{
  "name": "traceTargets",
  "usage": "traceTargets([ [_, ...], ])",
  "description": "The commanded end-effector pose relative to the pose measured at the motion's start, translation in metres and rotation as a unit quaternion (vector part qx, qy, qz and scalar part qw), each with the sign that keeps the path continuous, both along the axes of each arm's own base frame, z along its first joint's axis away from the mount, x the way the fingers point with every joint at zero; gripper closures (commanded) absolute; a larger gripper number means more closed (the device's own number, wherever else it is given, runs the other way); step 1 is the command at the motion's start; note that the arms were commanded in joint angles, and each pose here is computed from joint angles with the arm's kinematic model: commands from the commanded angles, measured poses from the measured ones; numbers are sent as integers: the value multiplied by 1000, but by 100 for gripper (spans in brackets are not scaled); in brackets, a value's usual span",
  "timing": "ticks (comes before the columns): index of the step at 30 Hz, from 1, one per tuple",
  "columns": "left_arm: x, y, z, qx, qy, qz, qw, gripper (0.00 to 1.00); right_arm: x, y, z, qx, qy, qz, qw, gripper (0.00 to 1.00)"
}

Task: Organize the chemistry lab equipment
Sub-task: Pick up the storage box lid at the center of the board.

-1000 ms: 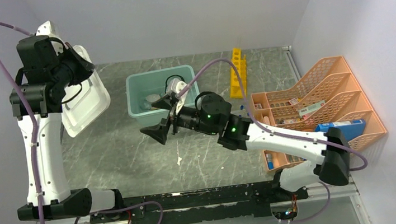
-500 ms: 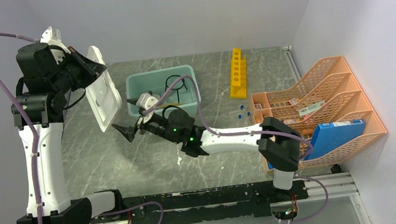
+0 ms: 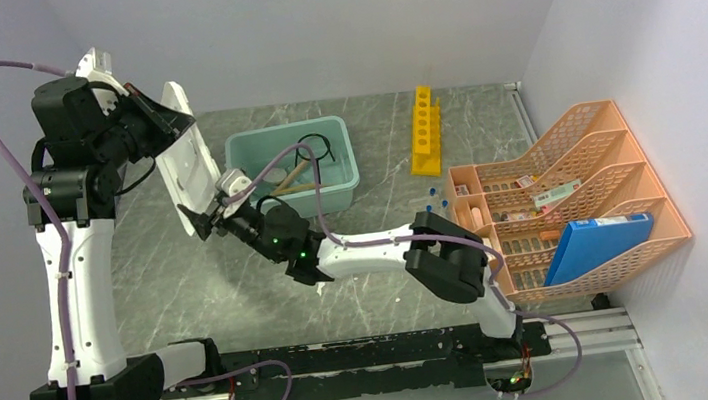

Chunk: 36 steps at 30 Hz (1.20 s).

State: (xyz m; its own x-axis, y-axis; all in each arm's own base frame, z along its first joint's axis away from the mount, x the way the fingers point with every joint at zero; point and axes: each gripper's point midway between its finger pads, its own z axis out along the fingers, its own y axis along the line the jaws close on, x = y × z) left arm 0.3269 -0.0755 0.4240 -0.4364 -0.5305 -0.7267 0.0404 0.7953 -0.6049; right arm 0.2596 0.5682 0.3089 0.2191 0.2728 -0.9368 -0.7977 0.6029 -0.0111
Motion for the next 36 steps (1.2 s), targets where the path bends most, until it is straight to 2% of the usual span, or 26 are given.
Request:
traceTargets([
  [1,-5,4,25,2,-46,7,999,95,11,-13,28,57,2,-40,998,42],
  [6,-8,8,33,5,-52,19,998,95,10,-24,40,73,5,-47,996,93],
  [7,-9,9,36,6,-55,23,998,95,8,-28,44,78,6,-46,996,100],
  [9,-12,11,45,3,-64,32,997,91,5,-34,54,88,5,-42,995,100],
  [13,-21,13,72,-7,-99,42,994,56,0,-50,75,106,-3,-42,993,100],
  [14,-24,14,78,-10,-106,45,993,50,-2,-54,82,111,-7,-42,993,100],
  [19,-41,10,113,-38,-158,43,986,32,-9,-79,120,122,-58,-61,989,100],
  [23,-49,-3,130,-64,-181,9,981,26,-11,-102,141,93,-113,-98,984,100],
  [28,-58,-35,125,-108,-173,-87,975,21,-11,-146,155,2,-185,-174,967,100],
  [36,-50,-69,82,-172,-118,-188,960,15,11,-210,133,-195,-274,-319,886,100],
])
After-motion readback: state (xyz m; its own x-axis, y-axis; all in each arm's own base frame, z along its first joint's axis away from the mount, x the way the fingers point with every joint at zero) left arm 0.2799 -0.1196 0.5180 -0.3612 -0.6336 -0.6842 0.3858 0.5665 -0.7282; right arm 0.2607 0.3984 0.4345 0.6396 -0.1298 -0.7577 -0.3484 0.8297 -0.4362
